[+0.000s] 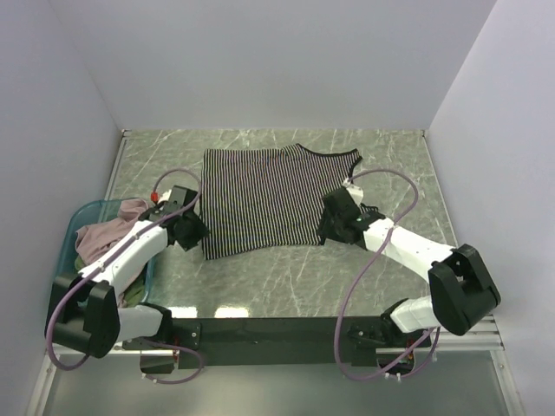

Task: Fold and stack the tank tops
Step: Flatten the tank top out, then fold the tank top

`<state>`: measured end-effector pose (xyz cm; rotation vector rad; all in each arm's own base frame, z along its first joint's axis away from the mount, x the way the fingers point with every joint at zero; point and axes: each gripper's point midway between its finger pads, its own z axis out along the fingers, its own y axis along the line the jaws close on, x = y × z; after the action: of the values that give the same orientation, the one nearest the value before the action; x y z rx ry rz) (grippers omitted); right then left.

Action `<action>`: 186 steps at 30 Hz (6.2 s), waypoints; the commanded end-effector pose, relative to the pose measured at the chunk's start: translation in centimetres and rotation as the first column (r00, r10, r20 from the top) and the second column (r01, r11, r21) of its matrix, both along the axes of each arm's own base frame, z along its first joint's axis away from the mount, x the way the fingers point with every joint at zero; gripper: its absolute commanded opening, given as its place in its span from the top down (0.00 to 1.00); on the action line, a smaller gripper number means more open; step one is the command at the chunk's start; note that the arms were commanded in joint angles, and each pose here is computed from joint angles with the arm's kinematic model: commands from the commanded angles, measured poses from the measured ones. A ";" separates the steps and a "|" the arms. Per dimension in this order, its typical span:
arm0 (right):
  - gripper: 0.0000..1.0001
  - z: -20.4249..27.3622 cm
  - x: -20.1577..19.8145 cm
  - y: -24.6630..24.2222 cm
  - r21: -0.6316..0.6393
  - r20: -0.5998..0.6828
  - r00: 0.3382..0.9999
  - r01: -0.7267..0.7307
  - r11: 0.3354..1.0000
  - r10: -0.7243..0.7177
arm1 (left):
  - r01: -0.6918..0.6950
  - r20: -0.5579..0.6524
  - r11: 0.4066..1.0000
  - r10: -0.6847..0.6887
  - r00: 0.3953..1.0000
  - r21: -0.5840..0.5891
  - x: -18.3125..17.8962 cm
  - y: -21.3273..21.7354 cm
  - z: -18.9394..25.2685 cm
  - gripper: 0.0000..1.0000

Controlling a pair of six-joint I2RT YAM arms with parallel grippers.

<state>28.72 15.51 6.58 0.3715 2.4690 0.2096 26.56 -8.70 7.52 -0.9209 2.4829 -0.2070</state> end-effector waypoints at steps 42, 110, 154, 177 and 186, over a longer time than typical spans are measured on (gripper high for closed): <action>0.89 -5.4 -1.4 1.5 0.007 -0.040 0.998 0.038 0.999 -0.038 | -0.034 -0.053 0.997 0.037 0.998 0.071 -3.4 0.8 -4.1 0.99; 1.00 1.3 11.7 1.7 -0.223 0.017 0.997 -0.064 0.973 0.069 | -0.103 0.008 0.995 0.103 0.995 0.012 14.4 1.0 -0.8 0.99; 0.47 -1.9 6.1 1.7 -0.109 -0.005 1.000 0.016 0.994 -0.017 | 0.095 0.030 0.992 -0.098 0.995 0.085 7.6 -4.7 -3.1 0.72; 0.45 -3.3 11.3 -8.3 -0.186 -0.112 0.947 0.278 0.942 -0.302 | 0.207 -0.110 0.978 -0.206 0.972 -0.003 0.8 -14.7 -7.0 0.84; 0.45 -3.1 12.9 -9.4 -0.208 -0.111 0.947 0.275 0.939 -0.301 | 0.281 -0.095 0.952 -0.293 0.951 -0.125 -0.8 -17.7 -6.4 0.84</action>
<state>40.57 6.34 2.72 0.7037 2.5210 -0.1497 27.76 -25.86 2.05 -0.6391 2.6401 -0.3605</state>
